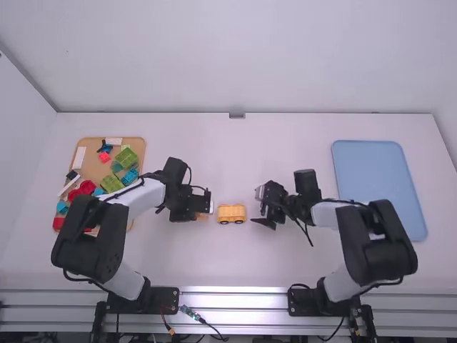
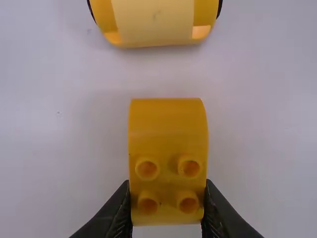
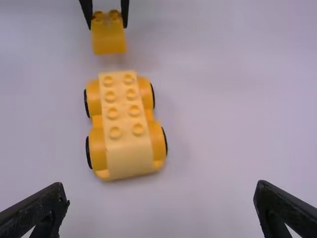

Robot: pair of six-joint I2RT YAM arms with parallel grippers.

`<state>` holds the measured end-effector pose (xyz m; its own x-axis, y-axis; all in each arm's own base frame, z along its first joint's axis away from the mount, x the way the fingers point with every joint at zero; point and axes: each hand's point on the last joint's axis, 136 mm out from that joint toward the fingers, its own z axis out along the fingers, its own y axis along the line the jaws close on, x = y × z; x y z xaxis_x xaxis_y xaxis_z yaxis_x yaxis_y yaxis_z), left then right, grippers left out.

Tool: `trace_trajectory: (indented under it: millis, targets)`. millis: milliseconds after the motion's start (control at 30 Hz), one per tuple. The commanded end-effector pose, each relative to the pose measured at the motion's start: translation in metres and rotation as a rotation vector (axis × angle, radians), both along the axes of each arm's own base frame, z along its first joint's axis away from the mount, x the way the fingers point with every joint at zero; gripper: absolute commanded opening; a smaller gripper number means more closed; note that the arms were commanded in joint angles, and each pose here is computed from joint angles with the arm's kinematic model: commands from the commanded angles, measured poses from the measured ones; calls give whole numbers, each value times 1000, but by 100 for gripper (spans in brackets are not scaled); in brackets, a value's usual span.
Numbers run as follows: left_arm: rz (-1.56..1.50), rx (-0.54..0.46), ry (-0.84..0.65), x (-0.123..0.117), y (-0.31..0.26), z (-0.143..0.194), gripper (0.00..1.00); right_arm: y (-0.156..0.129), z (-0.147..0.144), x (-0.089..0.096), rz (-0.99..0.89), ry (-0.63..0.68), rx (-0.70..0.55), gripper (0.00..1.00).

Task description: Assemble lego blocks to make yellow taxi

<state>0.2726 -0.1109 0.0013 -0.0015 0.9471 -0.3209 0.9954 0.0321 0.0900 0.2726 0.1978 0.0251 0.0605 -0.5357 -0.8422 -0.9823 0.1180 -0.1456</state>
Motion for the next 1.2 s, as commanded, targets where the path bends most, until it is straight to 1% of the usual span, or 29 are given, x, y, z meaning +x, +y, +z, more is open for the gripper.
trace_trajectory:
  millis: [0,67,300,400,567,633,733,800,867,900,933,967,1000,1167]
  targets:
    - [-34,-21,22,-8,-4,-4,4,11,-6,-15,47,47,49,99]
    - [-25,-25,22,-7,-4,-4,7,17,-9,-19,70,39,60,99]
    - [22,-28,20,-5,-3,-7,6,33,-20,-29,127,37,51,99]
    - [26,-24,15,-6,-1,-10,6,33,-25,-28,128,36,54,99]
    - [29,-31,16,-10,-1,-15,10,37,-28,-13,66,61,104,99]
    - [27,-33,18,-11,-1,-16,11,39,-30,-12,59,67,113,99]
    - [55,-37,28,-12,-1,-17,22,43,-34,-15,74,66,109,99]
    - [87,-42,27,-9,-2,-17,25,45,-36,-18,87,63,105,99]
    - [102,-42,23,-7,-1,-17,31,47,-37,-19,94,70,104,99]
    - [102,-39,19,-7,-1,-17,35,49,-37,-18,97,72,106,99]
    - [102,-39,19,-7,-1,-17,36,50,-36,-18,96,73,106,99]
    - [102,-42,14,-5,-1,-17,62,51,-36,-17,95,79,107,99]
    - [102,-43,10,-5,-2,-17,100,52,-36,-17,95,80,108,99]
    - [102,-41,1,-3,-1,-17,99,54,-34,-15,95,85,112,99]
